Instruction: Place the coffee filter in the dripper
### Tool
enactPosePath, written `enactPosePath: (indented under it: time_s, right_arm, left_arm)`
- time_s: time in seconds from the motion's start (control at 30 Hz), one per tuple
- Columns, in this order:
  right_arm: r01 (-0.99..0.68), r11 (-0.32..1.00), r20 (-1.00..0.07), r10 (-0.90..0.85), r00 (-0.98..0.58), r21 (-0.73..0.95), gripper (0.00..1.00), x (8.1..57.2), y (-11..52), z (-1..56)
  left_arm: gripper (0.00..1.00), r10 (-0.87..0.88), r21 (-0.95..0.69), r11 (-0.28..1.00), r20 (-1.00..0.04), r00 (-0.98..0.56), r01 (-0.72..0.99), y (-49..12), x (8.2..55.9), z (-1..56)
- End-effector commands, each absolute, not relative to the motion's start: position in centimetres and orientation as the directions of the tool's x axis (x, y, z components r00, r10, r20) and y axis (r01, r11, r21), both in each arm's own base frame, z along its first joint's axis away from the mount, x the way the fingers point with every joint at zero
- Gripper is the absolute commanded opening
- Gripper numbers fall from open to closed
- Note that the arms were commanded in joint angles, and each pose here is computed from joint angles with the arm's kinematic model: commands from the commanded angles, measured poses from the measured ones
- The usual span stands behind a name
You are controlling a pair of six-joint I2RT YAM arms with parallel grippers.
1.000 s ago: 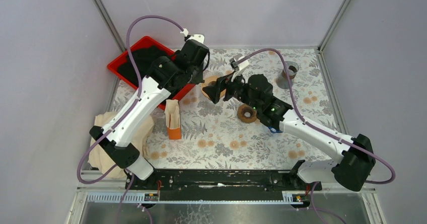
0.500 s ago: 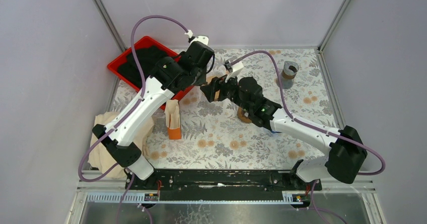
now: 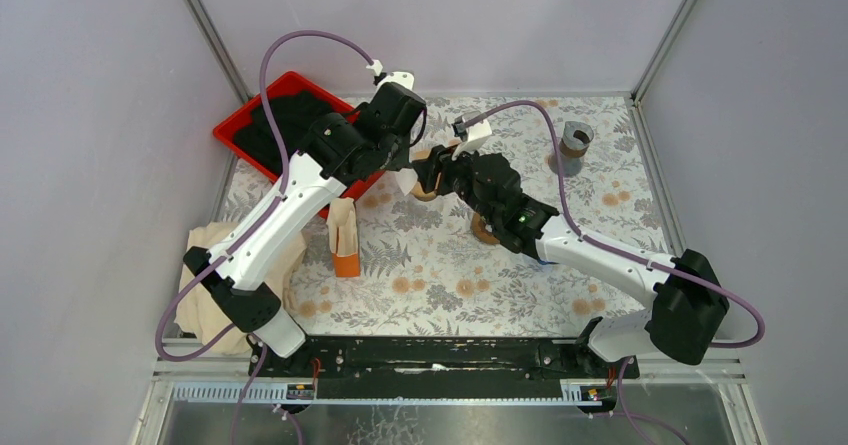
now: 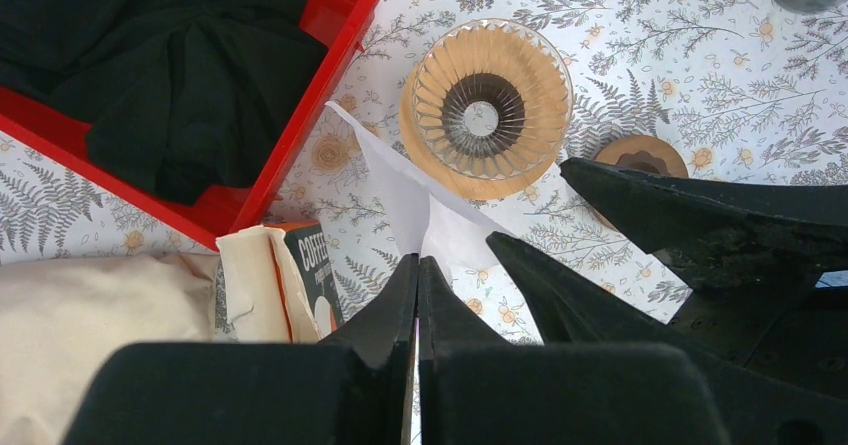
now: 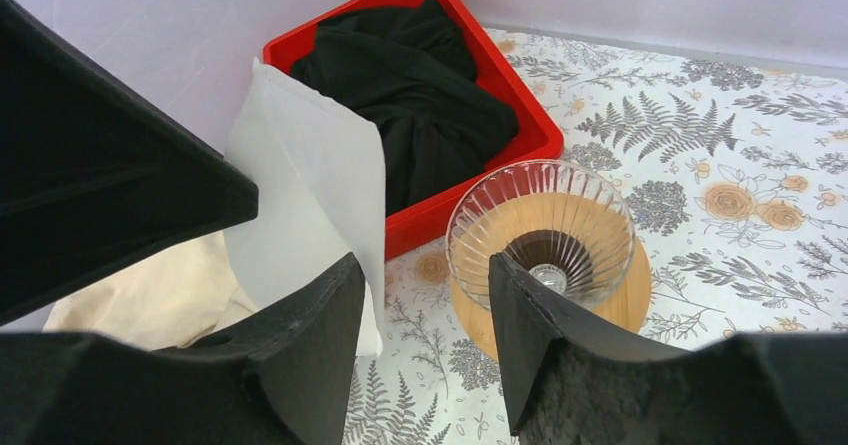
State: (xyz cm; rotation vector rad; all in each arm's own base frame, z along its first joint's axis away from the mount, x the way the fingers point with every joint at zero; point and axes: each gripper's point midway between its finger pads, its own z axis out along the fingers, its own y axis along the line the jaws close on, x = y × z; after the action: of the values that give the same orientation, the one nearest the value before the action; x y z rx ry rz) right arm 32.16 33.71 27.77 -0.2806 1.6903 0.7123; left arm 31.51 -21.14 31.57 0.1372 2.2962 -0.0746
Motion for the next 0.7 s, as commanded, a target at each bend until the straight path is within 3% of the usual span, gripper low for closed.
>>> enactPosePath:
  time_s: [0.0,0.67]
  right_arm:
    - [-0.528,0.797,-0.956,0.227,-0.188,0.293,0.55,32.6,33.3,29.7]
    - [-0.583,0.768,-0.963,0.186,-0.197,0.267,0.5,32.4,34.8,28.5]
  left_arm:
    - [0.0,0.064,-0.017,0.993,-0.752,-0.656,0.117,-21.1,31.2,32.1]
    - [0.0,0.006,-0.106,0.985,-0.763,-0.646,0.135,-22.1,30.7,32.3]
